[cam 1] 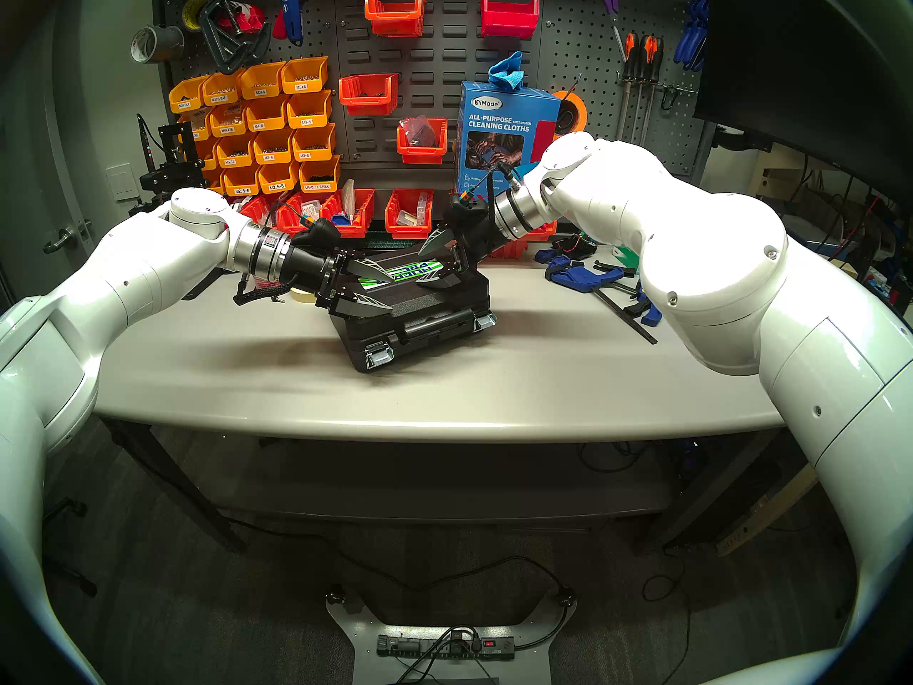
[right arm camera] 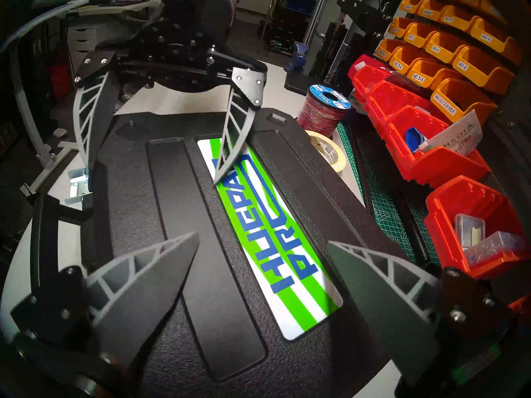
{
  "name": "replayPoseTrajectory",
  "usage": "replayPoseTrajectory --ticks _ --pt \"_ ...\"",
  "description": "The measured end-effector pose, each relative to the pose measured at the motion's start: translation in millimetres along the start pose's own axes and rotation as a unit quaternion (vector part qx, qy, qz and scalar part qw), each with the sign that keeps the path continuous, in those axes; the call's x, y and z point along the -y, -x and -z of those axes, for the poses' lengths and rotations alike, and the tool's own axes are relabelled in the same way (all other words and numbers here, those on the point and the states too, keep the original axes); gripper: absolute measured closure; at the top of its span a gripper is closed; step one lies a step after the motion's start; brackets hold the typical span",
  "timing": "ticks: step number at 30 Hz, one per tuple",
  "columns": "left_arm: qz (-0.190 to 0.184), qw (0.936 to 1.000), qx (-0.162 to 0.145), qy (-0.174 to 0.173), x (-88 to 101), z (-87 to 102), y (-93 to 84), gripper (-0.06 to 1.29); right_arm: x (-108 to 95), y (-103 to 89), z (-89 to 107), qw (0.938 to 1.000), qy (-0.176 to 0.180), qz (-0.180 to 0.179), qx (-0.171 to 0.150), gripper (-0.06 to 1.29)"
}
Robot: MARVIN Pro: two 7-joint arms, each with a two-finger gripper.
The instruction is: Open the tool box
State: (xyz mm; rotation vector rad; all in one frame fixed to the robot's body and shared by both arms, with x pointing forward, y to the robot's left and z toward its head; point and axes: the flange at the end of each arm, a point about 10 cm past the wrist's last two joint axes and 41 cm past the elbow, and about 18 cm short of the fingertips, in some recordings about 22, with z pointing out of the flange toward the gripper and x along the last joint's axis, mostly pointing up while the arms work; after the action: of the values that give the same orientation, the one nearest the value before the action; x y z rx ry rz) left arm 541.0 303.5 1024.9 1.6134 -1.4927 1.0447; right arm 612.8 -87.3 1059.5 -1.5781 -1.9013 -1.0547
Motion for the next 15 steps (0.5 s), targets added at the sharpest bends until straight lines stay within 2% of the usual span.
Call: replayPoseTrajectory --ticks 15 --pt "0.0 1.0 0.0 0.0 0.0 0.0 0.0 -0.03 0.3 0.2 -0.6 0.9999 -0.001 -0.013 0.003 0.02"
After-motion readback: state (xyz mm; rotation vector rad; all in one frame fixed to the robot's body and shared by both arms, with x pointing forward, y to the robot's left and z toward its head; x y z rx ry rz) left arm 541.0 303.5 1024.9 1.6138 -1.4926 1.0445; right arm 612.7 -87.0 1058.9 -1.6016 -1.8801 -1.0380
